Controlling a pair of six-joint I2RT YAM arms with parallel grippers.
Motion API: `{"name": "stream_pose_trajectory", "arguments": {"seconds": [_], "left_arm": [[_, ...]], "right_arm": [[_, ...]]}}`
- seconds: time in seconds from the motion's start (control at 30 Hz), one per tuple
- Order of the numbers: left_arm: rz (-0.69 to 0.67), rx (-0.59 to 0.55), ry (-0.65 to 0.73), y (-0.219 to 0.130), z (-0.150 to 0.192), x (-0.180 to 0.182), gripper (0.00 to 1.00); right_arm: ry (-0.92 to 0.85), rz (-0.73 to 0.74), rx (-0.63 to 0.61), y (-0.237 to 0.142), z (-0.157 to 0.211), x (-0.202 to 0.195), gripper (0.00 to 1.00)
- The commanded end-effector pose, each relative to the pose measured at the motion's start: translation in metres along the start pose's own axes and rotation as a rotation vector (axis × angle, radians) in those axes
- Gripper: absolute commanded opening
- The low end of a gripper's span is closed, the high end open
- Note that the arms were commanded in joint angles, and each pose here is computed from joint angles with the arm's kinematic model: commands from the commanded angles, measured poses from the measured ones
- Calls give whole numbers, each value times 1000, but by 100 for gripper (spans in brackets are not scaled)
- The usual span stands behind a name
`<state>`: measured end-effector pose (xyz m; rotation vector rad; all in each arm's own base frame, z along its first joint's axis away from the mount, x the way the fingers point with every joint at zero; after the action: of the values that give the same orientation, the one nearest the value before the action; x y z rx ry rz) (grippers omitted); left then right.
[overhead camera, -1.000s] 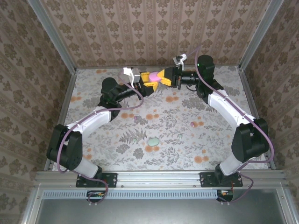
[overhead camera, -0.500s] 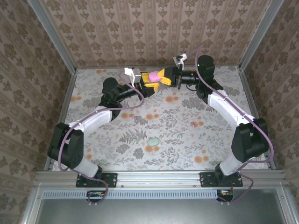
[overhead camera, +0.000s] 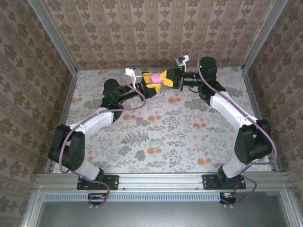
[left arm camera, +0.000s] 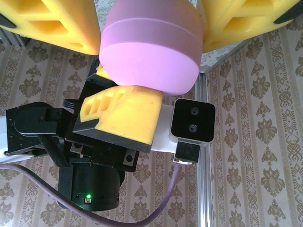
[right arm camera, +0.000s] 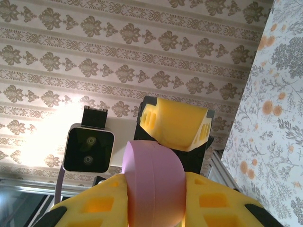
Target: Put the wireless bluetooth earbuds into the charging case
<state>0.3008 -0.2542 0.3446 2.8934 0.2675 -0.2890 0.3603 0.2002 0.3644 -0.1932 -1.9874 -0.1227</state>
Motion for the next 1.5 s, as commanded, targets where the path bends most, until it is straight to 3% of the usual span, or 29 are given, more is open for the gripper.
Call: {"name": "stream_pose_trajectory", "arguments": {"seconds": [0.0, 0.6, 0.8, 1.1, 1.47], "left_arm": [[30, -32, 28, 5, -13, -4, 51], [28, -39, 20, 5, -13, -3, 52], [35, -29, 13, 6, -12, -2, 43], [41, -17, 20, 6, -9, -3, 51], [40, -14, 25, 6, -10, -3, 39]], "right_arm": [[-15, -10, -1, 3, -1, -3, 19], [-18, -14, 3, 4, -1, -3, 19], [-23, -29, -3, 4, -3, 0, 19], [-17, -32, -3, 5, -2, 1, 19], [-8, -29, 0, 6, 0, -1, 20]]}}
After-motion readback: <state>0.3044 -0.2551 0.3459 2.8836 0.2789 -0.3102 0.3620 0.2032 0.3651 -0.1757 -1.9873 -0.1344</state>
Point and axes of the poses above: each hand's point on the last joint's axis, 136 mm out from that joint toward the fingers, its own y axis out along the fingers, its own x axis along the line the jaws close on, z = x × y, the point moved 7 cm from there along -y, back along the fingers, and after that the axes turned 11 degrees about -y, right-handed, at the moved point
